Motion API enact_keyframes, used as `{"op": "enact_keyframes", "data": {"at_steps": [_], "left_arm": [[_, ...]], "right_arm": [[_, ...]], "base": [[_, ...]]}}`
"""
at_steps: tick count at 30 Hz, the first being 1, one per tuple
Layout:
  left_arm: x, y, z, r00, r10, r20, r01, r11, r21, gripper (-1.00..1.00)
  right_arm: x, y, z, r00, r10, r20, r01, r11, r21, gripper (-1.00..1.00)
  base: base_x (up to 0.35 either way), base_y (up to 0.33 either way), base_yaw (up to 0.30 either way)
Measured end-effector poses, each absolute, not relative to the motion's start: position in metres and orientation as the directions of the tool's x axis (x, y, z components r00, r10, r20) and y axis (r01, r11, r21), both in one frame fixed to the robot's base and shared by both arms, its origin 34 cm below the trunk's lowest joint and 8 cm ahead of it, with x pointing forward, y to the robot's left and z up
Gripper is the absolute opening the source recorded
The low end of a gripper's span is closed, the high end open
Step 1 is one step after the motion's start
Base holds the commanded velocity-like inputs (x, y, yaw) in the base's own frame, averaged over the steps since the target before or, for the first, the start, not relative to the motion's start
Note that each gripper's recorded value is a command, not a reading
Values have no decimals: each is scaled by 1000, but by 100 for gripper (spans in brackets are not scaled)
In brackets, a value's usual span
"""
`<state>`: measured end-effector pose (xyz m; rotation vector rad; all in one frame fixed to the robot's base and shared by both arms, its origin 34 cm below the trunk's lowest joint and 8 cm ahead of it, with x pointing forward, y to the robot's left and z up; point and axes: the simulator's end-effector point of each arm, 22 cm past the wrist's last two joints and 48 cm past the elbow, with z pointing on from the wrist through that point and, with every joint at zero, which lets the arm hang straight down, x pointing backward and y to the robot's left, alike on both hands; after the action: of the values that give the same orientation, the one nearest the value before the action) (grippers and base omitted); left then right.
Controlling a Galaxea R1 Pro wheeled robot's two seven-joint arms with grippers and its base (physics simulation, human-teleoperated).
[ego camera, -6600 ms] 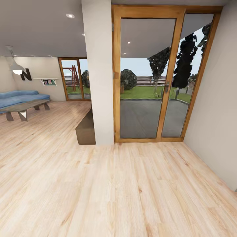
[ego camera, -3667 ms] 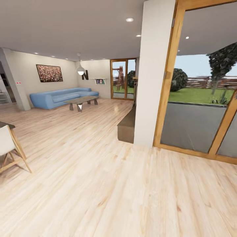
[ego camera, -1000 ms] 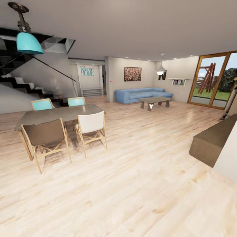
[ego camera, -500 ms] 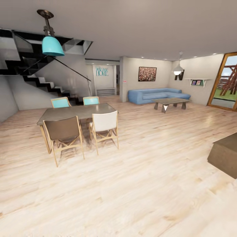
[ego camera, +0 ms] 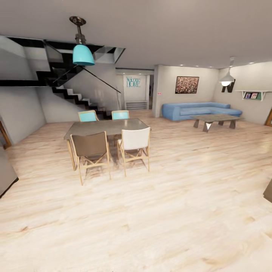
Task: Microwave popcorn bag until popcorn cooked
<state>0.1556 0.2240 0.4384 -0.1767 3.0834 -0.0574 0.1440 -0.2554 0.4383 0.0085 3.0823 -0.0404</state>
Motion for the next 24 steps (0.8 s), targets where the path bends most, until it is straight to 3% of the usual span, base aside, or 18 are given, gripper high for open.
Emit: {"op": "enact_keyframes", "data": {"at_steps": [5, 12, 24], "left_arm": [[156, 224, 438, -992, -115, -50, -113, 993, -39, 100], [155, 225, 438, -992, -115, -50, -113, 993, -37, 100], [155, 228, 438, -978, -205, -48, -204, 978, -33, 100]], "right_arm": [[144, -256, 438, -998, 2, -60, 4, 1000, -27, 100], [144, -256, 438, -998, -1, -58, 1, 1000, -26, 100], [141, -256, 438, -999, 12, -52, 13, 1000, -26, 100]], "base": [[0, 0, 263], [0, 0, 70], [0, 0, 274]]}}
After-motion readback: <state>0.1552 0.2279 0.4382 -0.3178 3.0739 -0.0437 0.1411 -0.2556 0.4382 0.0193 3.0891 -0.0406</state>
